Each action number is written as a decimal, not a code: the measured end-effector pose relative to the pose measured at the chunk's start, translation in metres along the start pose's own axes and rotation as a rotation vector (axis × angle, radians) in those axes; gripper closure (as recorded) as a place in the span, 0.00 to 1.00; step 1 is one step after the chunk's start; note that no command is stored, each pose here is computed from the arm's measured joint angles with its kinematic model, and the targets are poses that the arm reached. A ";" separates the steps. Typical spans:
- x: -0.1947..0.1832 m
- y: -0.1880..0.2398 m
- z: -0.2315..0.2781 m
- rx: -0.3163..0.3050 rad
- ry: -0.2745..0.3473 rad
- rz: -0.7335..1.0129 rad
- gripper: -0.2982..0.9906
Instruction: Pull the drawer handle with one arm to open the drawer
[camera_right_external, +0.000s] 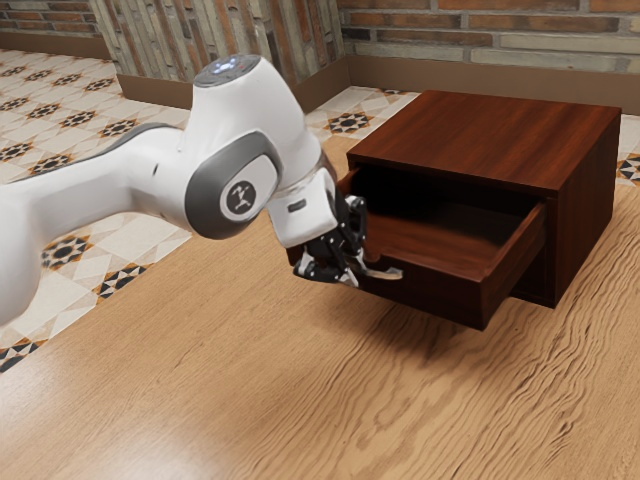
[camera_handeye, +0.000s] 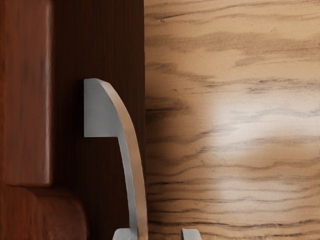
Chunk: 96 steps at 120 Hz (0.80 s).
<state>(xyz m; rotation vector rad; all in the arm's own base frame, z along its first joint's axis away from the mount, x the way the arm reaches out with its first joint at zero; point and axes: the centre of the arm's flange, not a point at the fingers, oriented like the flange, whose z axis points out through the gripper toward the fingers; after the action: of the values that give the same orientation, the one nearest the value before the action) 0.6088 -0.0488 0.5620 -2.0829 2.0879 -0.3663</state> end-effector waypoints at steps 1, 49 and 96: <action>0.000 0.001 -0.001 0.002 -0.004 0.002 0.74; 0.007 0.016 -0.022 0.066 -0.044 0.005 0.78; -0.109 0.043 -0.244 0.058 -0.133 -0.359 0.39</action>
<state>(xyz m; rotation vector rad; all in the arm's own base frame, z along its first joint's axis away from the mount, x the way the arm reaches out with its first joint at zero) 0.4975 0.0727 0.7768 -2.3736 1.6104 -0.3192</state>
